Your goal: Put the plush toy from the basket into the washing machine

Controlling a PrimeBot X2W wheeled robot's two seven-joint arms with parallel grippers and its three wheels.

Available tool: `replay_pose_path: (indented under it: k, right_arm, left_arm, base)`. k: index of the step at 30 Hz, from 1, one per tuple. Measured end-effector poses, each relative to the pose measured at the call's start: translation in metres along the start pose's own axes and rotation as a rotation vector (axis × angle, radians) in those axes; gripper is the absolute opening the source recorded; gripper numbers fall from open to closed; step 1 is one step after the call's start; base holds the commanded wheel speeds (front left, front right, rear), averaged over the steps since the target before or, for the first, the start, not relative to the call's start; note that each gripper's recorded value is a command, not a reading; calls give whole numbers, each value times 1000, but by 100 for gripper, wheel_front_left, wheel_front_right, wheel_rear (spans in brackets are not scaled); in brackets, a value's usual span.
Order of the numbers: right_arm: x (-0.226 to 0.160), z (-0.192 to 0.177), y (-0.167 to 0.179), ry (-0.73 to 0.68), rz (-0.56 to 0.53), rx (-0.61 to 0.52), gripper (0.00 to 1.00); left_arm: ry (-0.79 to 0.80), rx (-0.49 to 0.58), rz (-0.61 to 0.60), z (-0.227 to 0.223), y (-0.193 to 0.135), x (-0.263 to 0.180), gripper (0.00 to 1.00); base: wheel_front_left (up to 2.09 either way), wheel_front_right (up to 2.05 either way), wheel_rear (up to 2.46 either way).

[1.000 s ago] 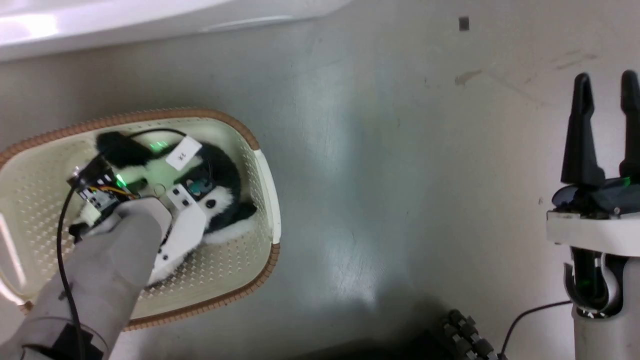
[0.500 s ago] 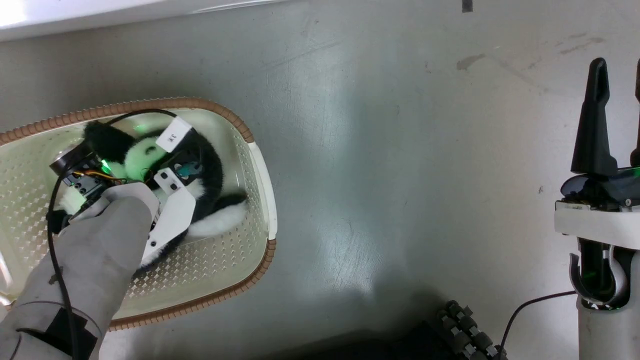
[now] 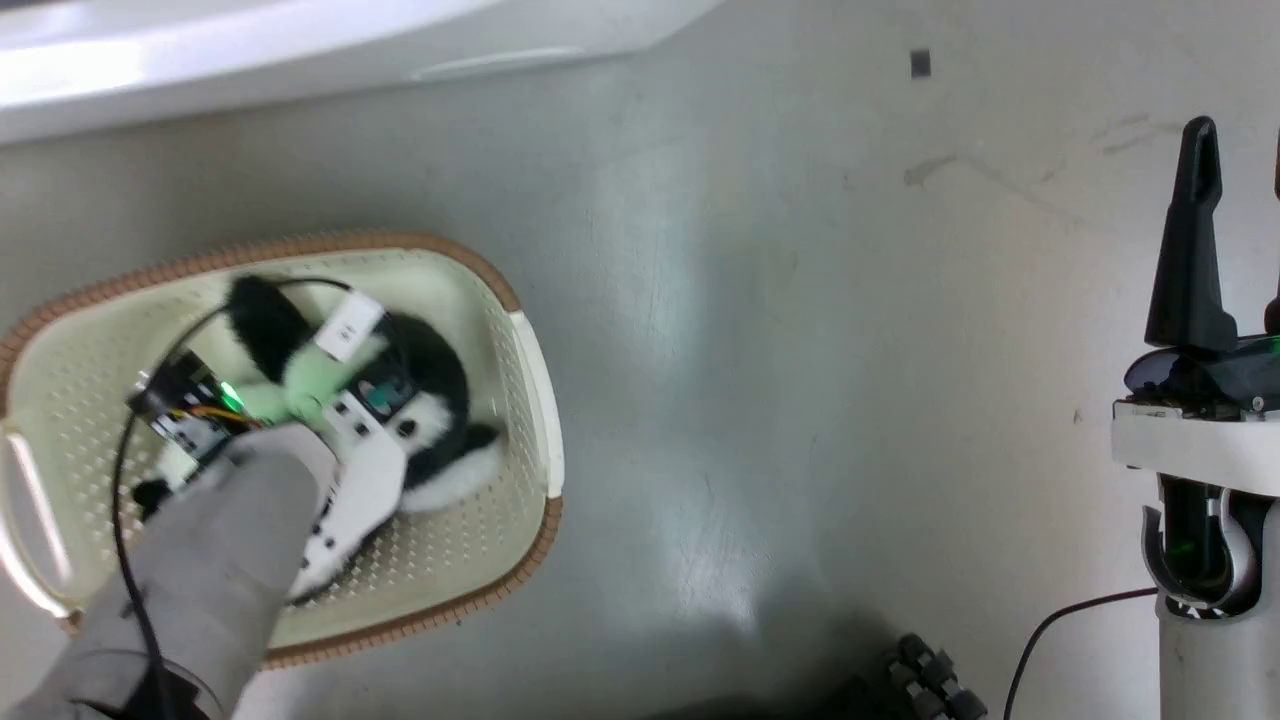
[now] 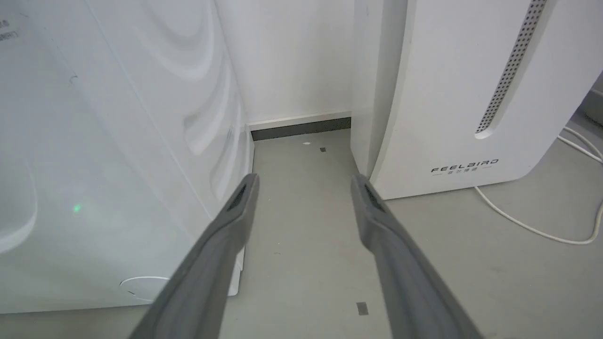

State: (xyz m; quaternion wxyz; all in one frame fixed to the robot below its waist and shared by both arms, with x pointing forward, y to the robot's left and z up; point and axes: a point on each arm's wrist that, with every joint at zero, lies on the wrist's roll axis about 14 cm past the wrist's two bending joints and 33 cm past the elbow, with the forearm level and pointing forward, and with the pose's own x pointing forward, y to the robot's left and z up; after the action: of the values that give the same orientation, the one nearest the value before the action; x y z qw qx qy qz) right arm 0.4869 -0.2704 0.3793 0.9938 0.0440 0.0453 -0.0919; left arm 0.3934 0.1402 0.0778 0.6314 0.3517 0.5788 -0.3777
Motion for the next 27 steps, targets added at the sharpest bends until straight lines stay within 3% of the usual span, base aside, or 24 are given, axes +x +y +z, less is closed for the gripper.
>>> replay_pose_path:
  k: [11,27]
  right_arm:
    - [-12,44,13,-83,31,16,100]
    - [-46,83,27,-140,69,36,100]
  left_arm:
    - [-124,-23,12,13,-25,-51,0]
    - [-345,-105,116,38,-27,-131,0]
  base:
    - [0,0,0]
    - [0,0,0]
